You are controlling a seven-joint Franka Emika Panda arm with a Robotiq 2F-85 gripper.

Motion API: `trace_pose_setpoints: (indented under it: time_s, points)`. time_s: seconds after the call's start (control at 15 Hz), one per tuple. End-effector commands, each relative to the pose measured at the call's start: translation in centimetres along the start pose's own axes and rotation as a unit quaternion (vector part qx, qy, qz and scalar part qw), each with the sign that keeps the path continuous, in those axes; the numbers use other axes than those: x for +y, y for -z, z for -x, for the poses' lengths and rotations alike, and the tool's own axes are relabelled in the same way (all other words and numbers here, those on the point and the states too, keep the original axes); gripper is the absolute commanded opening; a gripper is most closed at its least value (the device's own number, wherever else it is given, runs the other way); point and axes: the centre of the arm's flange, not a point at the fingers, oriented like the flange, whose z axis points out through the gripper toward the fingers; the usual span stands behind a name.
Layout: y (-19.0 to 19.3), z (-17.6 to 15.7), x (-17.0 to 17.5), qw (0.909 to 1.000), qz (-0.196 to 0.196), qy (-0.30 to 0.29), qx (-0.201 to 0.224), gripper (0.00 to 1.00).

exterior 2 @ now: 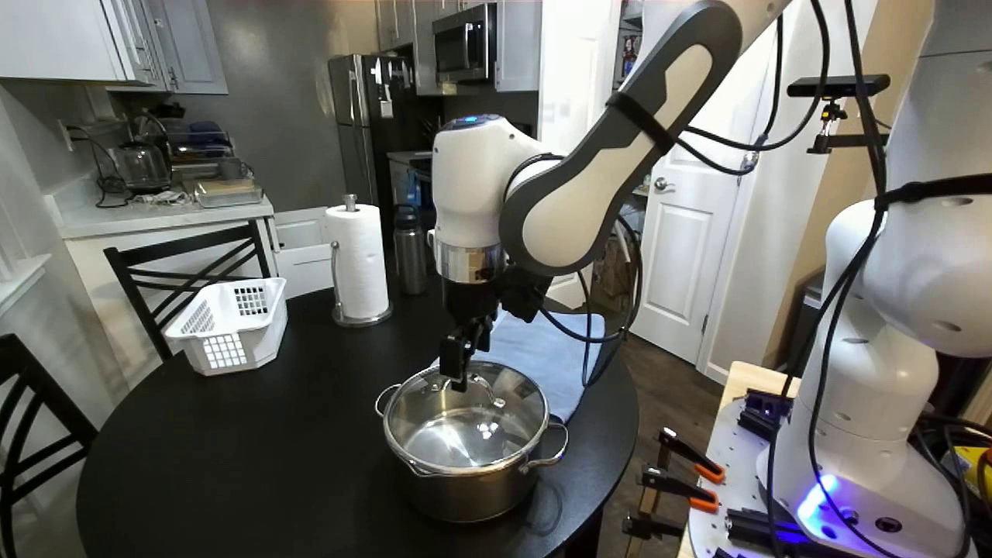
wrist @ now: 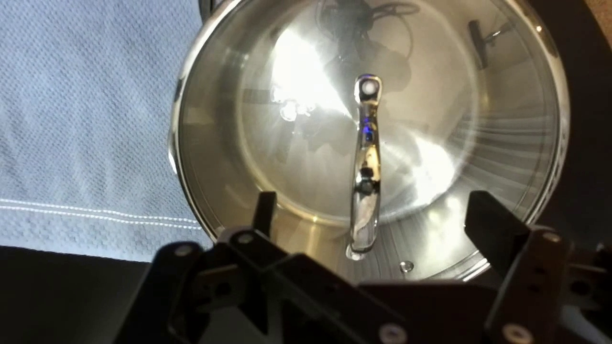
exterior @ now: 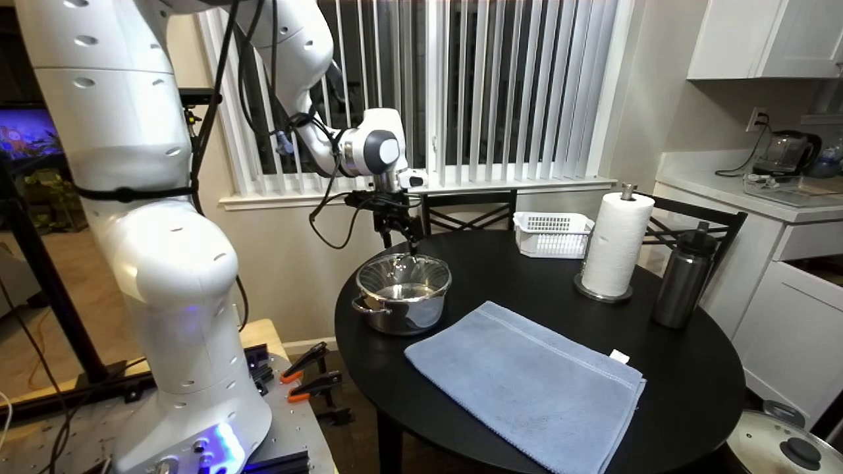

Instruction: Put the glass lid on the silver pot

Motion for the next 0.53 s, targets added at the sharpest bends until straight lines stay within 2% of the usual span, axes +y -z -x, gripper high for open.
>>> trace_pose_setpoints:
  time_s: [0.0,0.47]
  points:
    - [0.41,0.23,-0.02,1.0000,0.001,0.000,0.004,1.00]
    - [0.03,0.13,-0.05,1.0000,0.001,0.000,0.000,1.00]
